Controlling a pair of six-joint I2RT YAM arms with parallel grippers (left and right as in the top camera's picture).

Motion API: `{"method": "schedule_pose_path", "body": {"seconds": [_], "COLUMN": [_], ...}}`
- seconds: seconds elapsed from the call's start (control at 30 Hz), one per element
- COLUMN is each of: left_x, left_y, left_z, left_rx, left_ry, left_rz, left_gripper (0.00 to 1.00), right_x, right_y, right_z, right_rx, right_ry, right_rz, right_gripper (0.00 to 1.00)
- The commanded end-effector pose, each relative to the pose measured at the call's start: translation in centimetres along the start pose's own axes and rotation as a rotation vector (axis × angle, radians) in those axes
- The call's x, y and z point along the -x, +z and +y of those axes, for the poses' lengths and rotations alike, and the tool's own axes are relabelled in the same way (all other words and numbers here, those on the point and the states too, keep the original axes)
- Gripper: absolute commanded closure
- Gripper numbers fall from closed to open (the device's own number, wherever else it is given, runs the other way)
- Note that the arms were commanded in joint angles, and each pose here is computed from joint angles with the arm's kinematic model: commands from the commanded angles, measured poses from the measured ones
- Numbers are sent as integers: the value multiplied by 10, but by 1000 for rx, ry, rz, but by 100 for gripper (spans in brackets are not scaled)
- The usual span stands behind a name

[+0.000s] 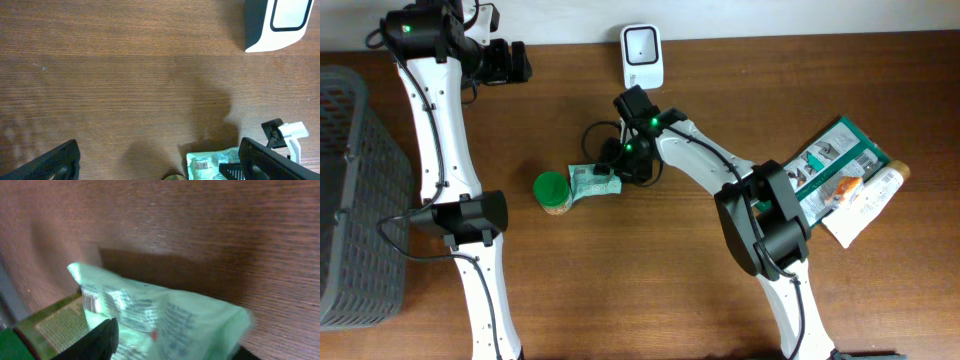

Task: Scan the item barcode
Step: 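Reach the right gripper to the mint-green packet and grasp it, then lift the mint-green packet with the right gripper to the scanner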

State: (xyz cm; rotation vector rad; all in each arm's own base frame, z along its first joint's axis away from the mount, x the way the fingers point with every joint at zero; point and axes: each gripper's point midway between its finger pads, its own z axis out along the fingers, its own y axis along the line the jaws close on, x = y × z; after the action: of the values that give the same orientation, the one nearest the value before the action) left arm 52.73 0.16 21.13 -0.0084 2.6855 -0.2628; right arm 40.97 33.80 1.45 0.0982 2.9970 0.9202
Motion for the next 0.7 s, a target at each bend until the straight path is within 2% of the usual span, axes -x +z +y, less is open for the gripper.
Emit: {"method": "schedule_pose_path", "body": {"seconds": [0.0, 0.07, 0.1, 0.3, 0.43, 0.67], "left_x": [1, 1, 1, 1, 1, 1], "left_y": [-1, -1, -1, -1, -1, -1], "left_z": [1, 0, 0, 0, 0, 0], "left_rx": [3, 3, 3, 3, 3, 3], "left_ry": [6, 7, 7, 7, 7, 7], "left_rz": [-8, -8, -8, -8, -8, -8], "left_gripper": [1, 1, 1, 1, 1, 1], "right_x": [-18, -16, -15, -3, 13, 29], "right_y": [23, 23, 21, -15, -79, -230], "right_z": [-35, -31, -26, -7, 0, 4], "right_rx": [-85, -61, -27, 162, 220, 219], "right_ry": [25, -17, -54, -204, -305, -395], "right_rz": [49, 51, 60, 73, -3, -266], "right_gripper": [74, 94, 96, 96, 96, 96]}}
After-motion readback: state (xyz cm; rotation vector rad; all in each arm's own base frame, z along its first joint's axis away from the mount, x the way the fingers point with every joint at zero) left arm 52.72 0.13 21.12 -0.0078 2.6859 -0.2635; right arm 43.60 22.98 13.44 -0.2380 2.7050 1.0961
